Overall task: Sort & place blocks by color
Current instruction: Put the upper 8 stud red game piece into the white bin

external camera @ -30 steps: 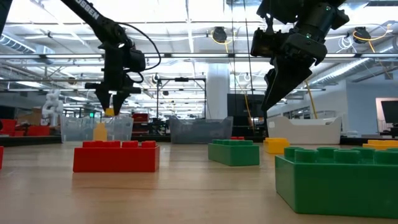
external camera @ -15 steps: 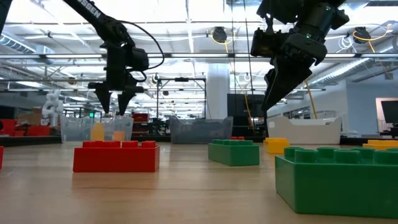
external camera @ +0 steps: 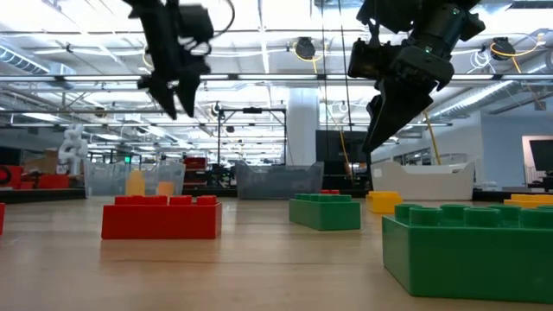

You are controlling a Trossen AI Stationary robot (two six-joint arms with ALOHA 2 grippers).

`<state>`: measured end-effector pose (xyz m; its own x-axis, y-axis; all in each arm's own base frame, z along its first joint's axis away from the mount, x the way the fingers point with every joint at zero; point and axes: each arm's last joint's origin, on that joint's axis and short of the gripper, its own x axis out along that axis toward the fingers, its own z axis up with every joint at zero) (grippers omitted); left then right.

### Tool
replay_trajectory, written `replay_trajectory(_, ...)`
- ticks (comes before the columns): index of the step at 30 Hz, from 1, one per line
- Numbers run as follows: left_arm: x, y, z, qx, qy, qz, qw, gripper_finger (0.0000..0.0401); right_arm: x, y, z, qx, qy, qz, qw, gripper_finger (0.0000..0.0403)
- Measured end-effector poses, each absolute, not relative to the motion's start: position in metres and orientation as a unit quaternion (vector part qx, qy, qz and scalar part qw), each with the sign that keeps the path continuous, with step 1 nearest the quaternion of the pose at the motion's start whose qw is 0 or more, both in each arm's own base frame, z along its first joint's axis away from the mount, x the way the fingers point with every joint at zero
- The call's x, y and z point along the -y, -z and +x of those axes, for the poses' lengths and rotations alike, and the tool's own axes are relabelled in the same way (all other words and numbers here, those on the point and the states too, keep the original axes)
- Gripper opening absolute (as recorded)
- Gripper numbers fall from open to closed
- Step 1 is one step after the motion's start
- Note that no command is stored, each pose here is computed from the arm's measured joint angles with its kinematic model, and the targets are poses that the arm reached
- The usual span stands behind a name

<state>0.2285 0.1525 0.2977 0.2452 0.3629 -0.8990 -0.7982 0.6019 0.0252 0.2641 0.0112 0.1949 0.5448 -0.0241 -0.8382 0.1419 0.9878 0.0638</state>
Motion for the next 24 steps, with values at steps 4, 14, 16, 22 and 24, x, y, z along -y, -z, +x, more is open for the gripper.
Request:
replay_trajectory(4,-0.109,-0.301,0.249,-0.484,-0.324,-0.205,0.786,0.0254,-0.011,-0.195,0.265,-0.472,0.048,0.063,0.878,0.0251)
replay_trajectory(14,0.000,-0.291,0.282,-0.498,-0.200,-0.148,0.831,0.0255,-0.010,-0.195,0.265,-0.470,0.062,0.053,0.879,0.0251)
replay_trajectory(16,0.017,-0.285,0.283,-0.502,-0.193,-0.132,0.833,0.0255,-0.009,-0.196,0.265,-0.465,0.085,0.043,0.880,0.0251)
replay_trajectory(22,0.050,-0.263,0.292,-0.451,-0.204,-0.076,0.865,0.0255,-0.006,-0.197,0.267,-0.449,0.124,0.066,0.882,0.0251)
replay_trajectory(24,0.053,-0.255,0.299,-0.411,-0.224,-0.074,0.881,0.0255,-0.003,-0.197,0.267,-0.444,0.139,0.090,0.881,0.0251)
